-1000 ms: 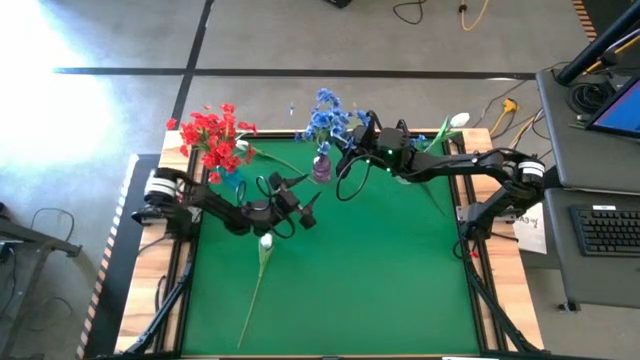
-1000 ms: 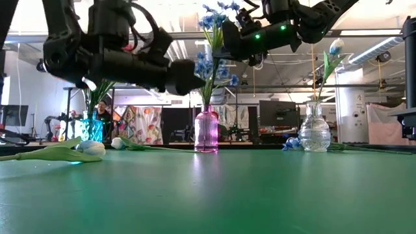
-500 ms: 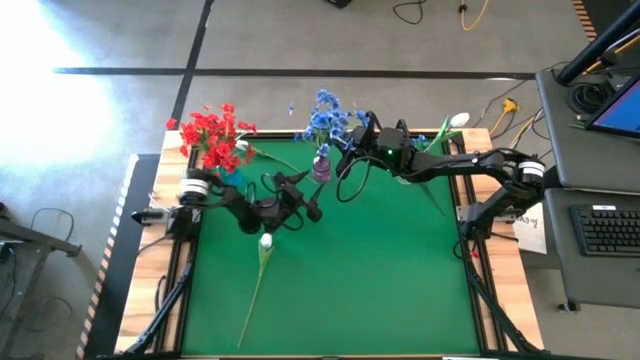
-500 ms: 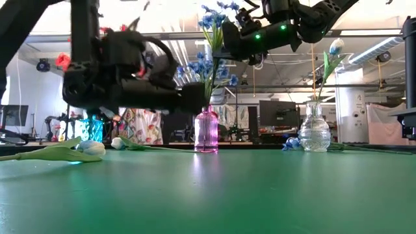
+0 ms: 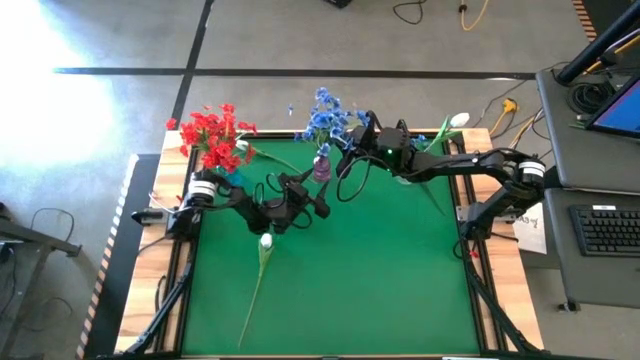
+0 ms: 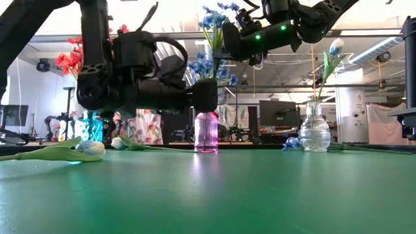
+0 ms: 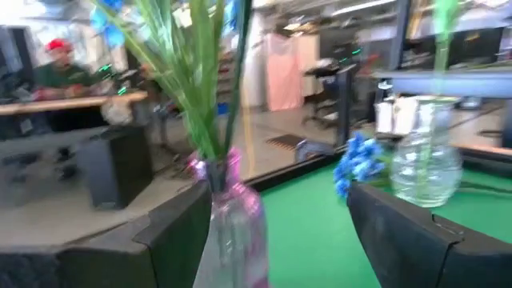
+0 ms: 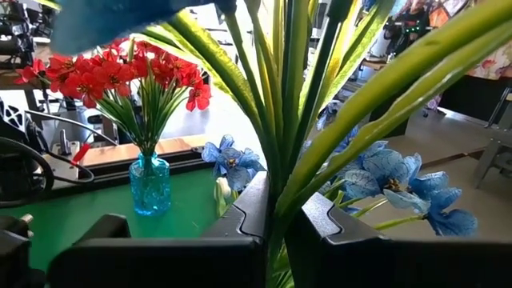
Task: Sort flowers into vase by color
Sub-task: Put the bottom blue flowers into the purple vase
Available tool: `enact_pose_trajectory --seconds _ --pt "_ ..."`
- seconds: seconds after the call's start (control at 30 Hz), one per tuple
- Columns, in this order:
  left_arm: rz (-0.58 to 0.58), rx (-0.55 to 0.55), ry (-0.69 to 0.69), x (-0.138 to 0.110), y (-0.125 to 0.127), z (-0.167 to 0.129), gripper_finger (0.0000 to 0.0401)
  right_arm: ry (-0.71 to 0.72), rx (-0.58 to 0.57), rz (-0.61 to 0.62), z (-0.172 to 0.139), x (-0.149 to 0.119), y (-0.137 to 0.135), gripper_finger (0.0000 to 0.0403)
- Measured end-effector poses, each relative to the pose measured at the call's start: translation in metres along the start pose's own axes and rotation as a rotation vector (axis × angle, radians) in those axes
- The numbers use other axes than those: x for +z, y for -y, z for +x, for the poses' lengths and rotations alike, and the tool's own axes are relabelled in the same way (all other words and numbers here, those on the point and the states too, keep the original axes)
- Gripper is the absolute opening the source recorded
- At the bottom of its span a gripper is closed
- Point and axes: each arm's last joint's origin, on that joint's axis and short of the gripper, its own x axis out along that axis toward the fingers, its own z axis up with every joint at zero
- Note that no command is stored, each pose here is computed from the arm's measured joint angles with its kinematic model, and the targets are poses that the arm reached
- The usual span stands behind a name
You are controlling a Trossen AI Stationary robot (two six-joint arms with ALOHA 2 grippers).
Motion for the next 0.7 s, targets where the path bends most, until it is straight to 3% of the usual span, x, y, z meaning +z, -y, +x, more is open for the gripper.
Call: enact_pose_trajectory --seconds 0.27,0.47,0.53,0.7 --pt "0.007 0.039 -0.032 0.0 0.007 0.006 0.0315 -0.001 0.0 0.014 0.0 0.0 0.0 0.0018" --pt "0.009 0.308 -0.062 -0.001 0.001 0.015 0.035 -0.002 0.0 0.017 0.0 0.0 0.0 0.0018" --pt "0.016 0.283 -0.065 -0.003 0.001 0.018 0.0354 -0.001 0.0 0.017 0.0 0.0 0.0 0.0018" --pt "0.008 0.047 -0.068 -0.012 0.001 0.028 0.0357 -0.002 0.0 0.019 0.0 0.0 0.0 0.0018"
